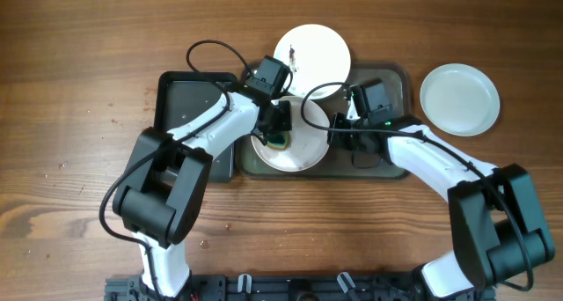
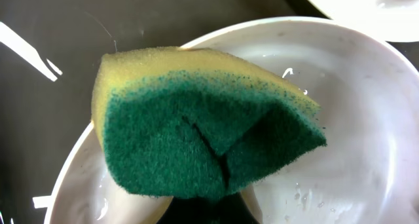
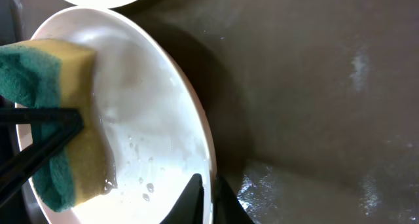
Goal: Clean dirty plates on tray and stack at the side
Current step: 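Scrub the lower plate's stain with the sponge in the left gripper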
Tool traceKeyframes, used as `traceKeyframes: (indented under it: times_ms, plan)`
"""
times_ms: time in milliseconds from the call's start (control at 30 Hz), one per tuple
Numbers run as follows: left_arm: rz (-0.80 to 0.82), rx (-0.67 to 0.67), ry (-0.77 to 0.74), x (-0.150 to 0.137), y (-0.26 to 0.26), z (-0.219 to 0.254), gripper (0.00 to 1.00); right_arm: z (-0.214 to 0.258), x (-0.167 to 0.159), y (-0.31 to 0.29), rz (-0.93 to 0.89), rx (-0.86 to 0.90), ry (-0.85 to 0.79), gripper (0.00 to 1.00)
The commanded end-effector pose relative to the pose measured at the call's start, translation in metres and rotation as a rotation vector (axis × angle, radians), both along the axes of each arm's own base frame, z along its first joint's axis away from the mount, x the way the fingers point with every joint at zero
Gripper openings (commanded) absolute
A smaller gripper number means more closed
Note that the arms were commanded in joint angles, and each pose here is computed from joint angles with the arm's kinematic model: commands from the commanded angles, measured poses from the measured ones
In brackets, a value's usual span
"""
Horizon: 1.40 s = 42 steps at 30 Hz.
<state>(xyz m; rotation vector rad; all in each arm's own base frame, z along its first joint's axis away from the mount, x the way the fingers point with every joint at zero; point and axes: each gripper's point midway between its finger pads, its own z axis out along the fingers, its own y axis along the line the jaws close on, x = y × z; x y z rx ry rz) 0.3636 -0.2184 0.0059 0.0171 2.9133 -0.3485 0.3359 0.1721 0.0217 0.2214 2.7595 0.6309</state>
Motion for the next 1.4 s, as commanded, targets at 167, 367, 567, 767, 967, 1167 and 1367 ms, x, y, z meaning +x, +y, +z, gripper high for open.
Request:
traceKeyframes:
  times_ms: [167,367,567,767,967,1167,1367]
  plan:
    - [-0.054,-0.052,0.142,-0.035,-0.024,-0.03,0.04,-0.015,-0.006,0.018,-0.018,0.025,0.06,0.06]
    - [-0.054,-0.045,0.154,-0.038,-0.022,-0.03,0.04,-0.022,-0.005,0.02,-0.036,0.036,0.081,0.04]
    - [-0.072,-0.109,0.191,-0.045,-0.033,-0.027,0.04,-0.02,-0.005,0.023,-0.027,0.055,0.08,0.04]
    - [-0.135,-0.318,0.306,-0.067,-0.064,-0.01,0.04,-0.019,-0.005,0.024,-0.023,0.059,0.075,0.04]
    - [-0.165,-0.406,0.278,-0.06,-0.07,0.015,0.04,-0.019,-0.005,0.024,-0.023,0.059,0.075,0.04]
    - [-0.1,-0.332,-0.013,-0.013,-0.038,0.077,0.04,-0.019,-0.005,0.024,-0.023,0.058,0.075,0.04]
    - [0.019,-0.176,-0.233,0.018,0.007,0.118,0.04,-0.019,-0.004,0.024,-0.023,0.059,0.074,0.04]
